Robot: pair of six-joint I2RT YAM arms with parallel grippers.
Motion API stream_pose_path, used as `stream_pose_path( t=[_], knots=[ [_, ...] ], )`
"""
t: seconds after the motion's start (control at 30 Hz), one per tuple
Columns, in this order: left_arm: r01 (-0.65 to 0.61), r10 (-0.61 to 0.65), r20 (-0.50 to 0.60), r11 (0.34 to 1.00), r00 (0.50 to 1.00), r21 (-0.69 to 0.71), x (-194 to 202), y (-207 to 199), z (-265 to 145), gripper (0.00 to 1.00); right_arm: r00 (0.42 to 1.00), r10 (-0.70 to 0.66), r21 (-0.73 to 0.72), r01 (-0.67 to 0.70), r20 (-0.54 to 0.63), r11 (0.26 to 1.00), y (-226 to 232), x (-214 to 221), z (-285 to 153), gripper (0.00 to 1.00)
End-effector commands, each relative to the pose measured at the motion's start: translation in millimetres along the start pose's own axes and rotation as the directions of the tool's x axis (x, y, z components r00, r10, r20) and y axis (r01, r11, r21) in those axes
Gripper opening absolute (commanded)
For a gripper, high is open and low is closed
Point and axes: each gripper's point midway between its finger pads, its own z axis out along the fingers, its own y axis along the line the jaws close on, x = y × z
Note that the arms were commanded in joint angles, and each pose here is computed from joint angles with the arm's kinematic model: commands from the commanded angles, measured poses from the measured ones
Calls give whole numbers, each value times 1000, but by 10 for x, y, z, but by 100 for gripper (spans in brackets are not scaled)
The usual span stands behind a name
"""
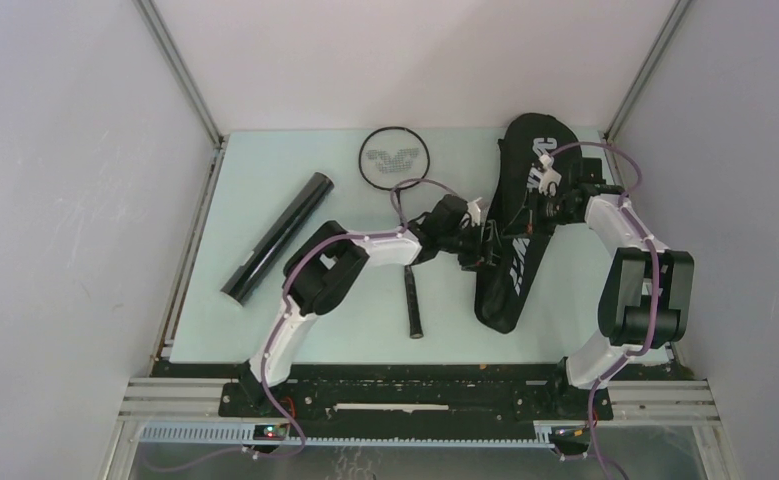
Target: Pack up the badminton gear
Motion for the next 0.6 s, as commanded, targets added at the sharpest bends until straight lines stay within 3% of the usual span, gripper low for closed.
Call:
stream_pose_path(
  t=[0.0,0.3,0.47,0.57],
  knots=[
    [-240,237,73,970,969,29,-292,-374,-560,73,998,-56,5,56,5,998,18,-5,-147,0],
    [-379,386,15,912,922,-159,-281,45,-1249,79,997,-74,102,76,-25,992,-235,54,-166,0],
    [-447,511,-14,739,860,-504,-581,572,-1714,79,993,-104,168,114,-63,979,-321,106,-145,0],
    [-402,503,-15,673,864,-620,-771,842,-1882,78,990,-116,164,128,-78,978,-275,130,-104,0]
  ],
)
